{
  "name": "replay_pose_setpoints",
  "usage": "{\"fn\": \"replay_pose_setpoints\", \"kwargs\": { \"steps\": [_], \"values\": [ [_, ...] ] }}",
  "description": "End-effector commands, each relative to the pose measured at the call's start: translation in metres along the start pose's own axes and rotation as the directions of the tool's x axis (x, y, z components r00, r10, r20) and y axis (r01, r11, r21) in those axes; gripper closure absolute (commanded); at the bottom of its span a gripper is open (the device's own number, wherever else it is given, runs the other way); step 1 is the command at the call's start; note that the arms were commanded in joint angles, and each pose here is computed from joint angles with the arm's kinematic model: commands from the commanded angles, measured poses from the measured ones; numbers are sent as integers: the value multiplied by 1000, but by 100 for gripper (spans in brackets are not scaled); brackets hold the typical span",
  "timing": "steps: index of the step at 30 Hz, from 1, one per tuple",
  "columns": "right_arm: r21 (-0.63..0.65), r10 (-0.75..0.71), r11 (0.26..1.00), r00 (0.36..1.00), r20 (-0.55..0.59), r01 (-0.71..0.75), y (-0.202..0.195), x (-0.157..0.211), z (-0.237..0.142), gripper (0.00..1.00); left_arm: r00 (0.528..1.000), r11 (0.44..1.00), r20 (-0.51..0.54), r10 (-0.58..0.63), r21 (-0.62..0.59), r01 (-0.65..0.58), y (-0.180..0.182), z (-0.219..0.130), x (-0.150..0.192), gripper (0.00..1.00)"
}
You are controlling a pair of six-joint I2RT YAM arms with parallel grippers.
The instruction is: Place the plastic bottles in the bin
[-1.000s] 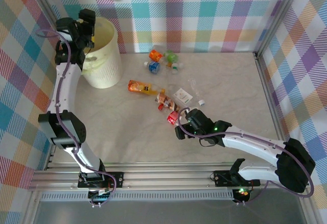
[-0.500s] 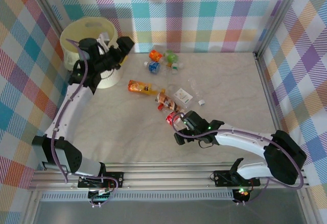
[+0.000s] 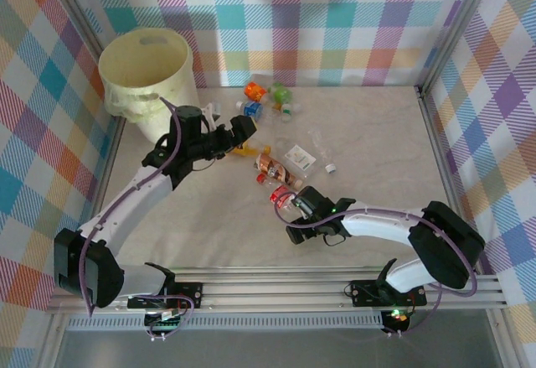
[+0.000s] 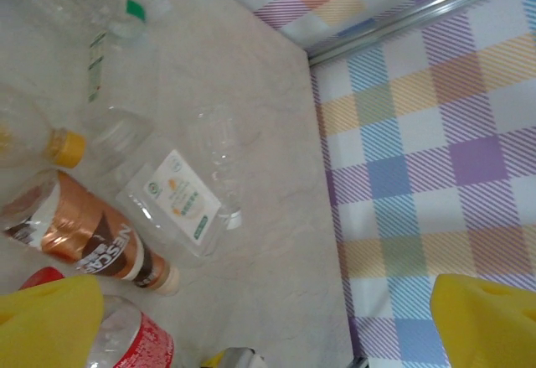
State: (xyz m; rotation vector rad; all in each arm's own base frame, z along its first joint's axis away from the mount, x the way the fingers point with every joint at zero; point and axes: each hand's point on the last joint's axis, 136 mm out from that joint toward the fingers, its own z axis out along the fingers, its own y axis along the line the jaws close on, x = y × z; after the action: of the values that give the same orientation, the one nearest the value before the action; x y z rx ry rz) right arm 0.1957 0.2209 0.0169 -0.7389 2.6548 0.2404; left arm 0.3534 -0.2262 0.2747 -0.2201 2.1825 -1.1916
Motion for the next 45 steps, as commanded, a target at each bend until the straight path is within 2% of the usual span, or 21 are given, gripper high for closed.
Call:
{"fn": "replay_pose_setpoints", "kwargs": {
  "steps": [1, 6, 11, 17, 20, 23, 28, 33, 37, 45],
  "values": [
    [17, 13, 1000, 1000, 1, -13, -2, -2, 6, 15, 999, 999, 41, 33, 20, -34, -10, 6, -4, 0],
    [44, 5, 999, 1000, 17, -6, -7, -5, 4, 30, 999, 999, 19, 42, -9, -42, -1, 17, 3, 0],
    [-36, -42, 998, 998, 55, 44, 8, -11, -4, 39, 999, 999, 24, 43, -32, -42, 4, 20, 4, 0],
    [-116, -33, 992, 981, 189, 56, 21, -29, -25, 46, 999, 996, 17, 42, -83, -40, 16, 19, 8, 0],
    [-131, -14, 990, 971, 240, 46, 22, -38, -35, 47, 997, 990, 74, 28, -139, -18, 28, 10, 5, 0],
    [-132, 42, 991, 962, 270, -6, 22, -53, -49, 47, 993, 990, 107, 41, -142, -25, 30, 3, 4, 0],
    [-191, 208, 970, 914, 348, -148, 26, -89, -76, 47, 996, 994, 54, 68, -88, -63, 22, 7, 16, 0],
    [-294, 358, 921, 859, 366, -258, 35, -111, -90, 47, 994, 994, 10, 106, 12, -106, 6, 14, 34, 0],
    [-392, 377, 893, 843, 383, -221, 52, -124, -102, 46, 990, 989, -18, 136, 65, -135, -5, 18, 45, 0],
    [-523, 332, 848, 851, 406, -81, 82, -133, -121, 45, 979, 963, -69, 192, 207, -174, -34, 23, 57, 0]
  ]
}}
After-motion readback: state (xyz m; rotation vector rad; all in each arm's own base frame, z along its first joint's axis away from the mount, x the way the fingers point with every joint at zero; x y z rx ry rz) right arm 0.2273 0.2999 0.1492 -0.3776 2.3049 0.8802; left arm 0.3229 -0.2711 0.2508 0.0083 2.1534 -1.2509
